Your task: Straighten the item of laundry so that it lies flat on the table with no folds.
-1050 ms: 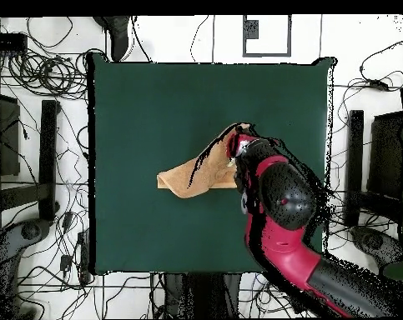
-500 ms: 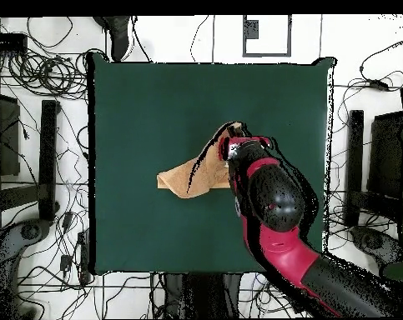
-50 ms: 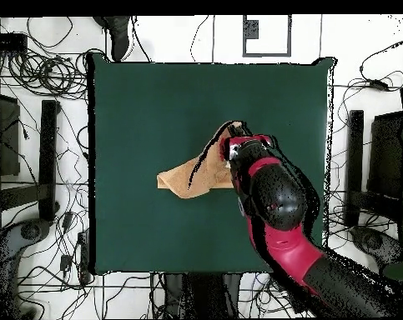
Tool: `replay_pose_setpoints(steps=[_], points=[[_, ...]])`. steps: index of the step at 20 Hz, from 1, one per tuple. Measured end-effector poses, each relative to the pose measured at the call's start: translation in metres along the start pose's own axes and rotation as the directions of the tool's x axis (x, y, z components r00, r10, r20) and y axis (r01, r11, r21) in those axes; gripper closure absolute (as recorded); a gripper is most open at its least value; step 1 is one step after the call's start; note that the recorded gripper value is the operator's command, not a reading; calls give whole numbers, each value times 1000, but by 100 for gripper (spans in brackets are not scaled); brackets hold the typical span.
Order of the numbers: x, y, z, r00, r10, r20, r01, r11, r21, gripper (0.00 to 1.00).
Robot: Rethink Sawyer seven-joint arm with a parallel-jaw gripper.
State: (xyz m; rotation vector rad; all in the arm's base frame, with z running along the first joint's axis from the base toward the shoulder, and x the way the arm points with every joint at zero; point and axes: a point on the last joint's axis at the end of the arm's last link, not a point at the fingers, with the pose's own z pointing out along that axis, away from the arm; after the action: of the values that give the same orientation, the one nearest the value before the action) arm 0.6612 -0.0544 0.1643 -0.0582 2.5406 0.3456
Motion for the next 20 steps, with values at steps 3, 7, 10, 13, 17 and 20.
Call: replay_pose_setpoints(steps=[3, 7, 10, 13, 17, 20], points=[[5, -3, 6, 999, 13, -29, -13, 1000, 5, 100], [15, 5, 18, 991, 66, -114, -65, 998, 12, 100], [14, 21, 18, 990, 45, -134, -44, 999, 4, 100], [8, 35, 14, 994, -32, -105, 31, 999, -14, 100], [8, 42, 13, 990, -141, -23, 139, 989, -48, 100], [13, 38, 14, 989, -146, 13, 147, 987, -60, 100]])
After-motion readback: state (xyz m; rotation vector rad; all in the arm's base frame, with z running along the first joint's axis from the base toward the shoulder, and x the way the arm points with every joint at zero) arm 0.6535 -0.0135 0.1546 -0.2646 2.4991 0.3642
